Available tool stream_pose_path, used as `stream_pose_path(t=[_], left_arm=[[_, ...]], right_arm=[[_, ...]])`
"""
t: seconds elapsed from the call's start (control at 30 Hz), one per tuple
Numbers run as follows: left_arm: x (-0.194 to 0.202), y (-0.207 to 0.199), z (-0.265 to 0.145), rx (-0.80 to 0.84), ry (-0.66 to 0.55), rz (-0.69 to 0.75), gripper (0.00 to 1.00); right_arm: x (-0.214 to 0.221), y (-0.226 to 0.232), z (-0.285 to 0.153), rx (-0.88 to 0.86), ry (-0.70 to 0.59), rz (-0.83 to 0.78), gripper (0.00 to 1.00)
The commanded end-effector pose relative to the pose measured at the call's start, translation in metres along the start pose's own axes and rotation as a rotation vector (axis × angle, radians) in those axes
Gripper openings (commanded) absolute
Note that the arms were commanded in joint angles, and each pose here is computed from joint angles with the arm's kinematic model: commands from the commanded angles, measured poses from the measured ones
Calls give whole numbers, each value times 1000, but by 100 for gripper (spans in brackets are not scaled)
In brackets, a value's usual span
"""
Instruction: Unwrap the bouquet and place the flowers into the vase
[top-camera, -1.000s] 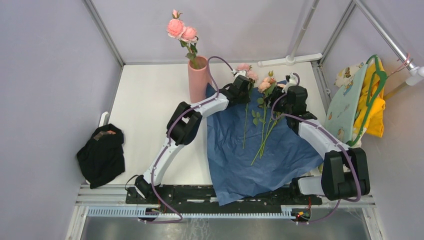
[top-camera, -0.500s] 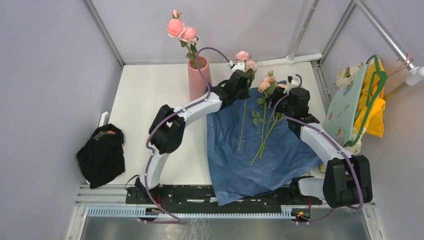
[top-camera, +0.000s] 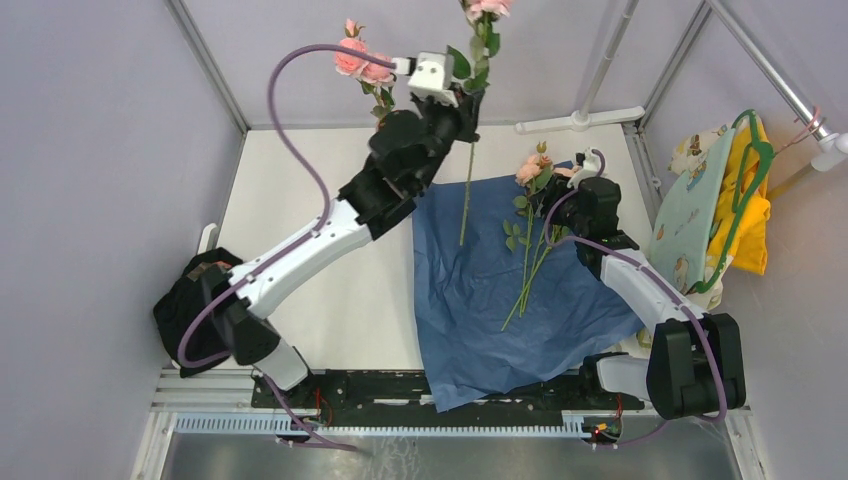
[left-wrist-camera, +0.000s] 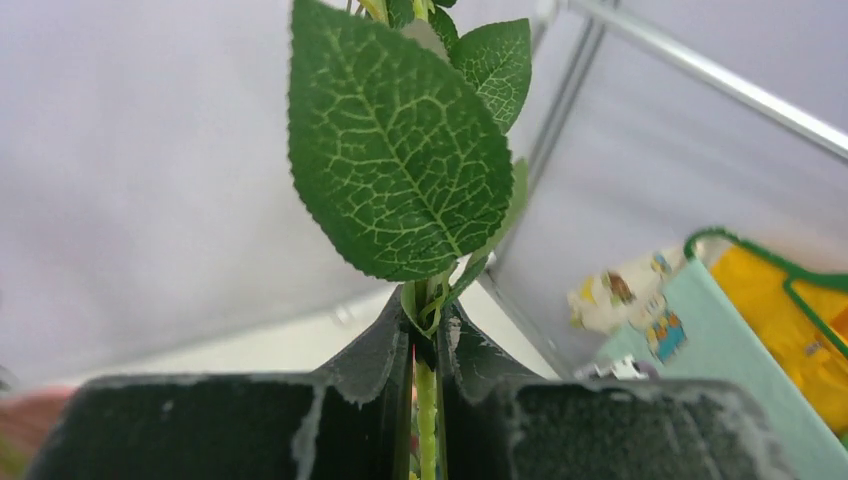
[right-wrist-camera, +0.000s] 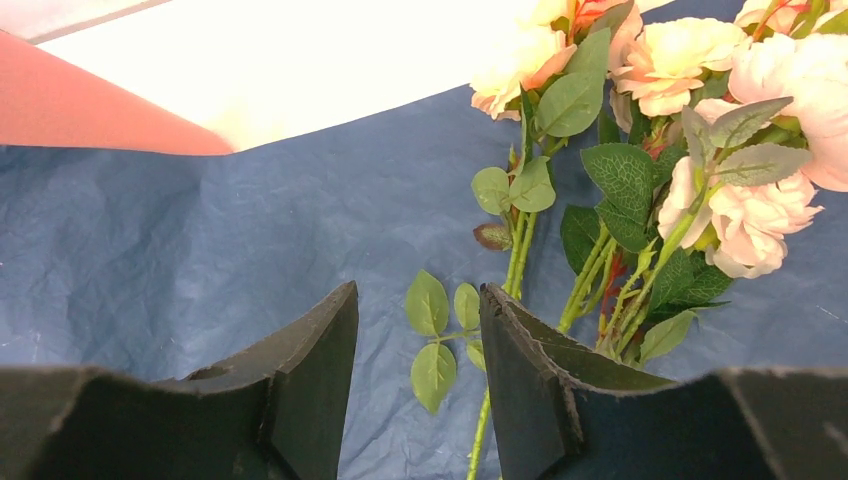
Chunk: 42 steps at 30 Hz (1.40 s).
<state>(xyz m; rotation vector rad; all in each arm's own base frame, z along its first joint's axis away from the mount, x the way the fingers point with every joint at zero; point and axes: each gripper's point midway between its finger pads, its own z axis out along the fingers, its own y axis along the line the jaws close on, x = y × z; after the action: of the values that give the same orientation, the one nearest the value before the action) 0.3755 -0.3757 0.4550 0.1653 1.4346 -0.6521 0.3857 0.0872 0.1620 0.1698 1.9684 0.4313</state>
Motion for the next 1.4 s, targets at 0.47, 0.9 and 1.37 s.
stream_pose_path(t=[0.47,0.9,1.37], left_arm=[[-186,72,-85,-446,-793,497,2],[-194,156,-28,-598,-842,489,2],[-209,169,-13,-556,-824,420,2]], right_arm=[[-30,22,-7,-92,-97,7,54],[-35,24,-12,-106,-136,-2,54],[-27,27,-4,-136,-114,20,54]])
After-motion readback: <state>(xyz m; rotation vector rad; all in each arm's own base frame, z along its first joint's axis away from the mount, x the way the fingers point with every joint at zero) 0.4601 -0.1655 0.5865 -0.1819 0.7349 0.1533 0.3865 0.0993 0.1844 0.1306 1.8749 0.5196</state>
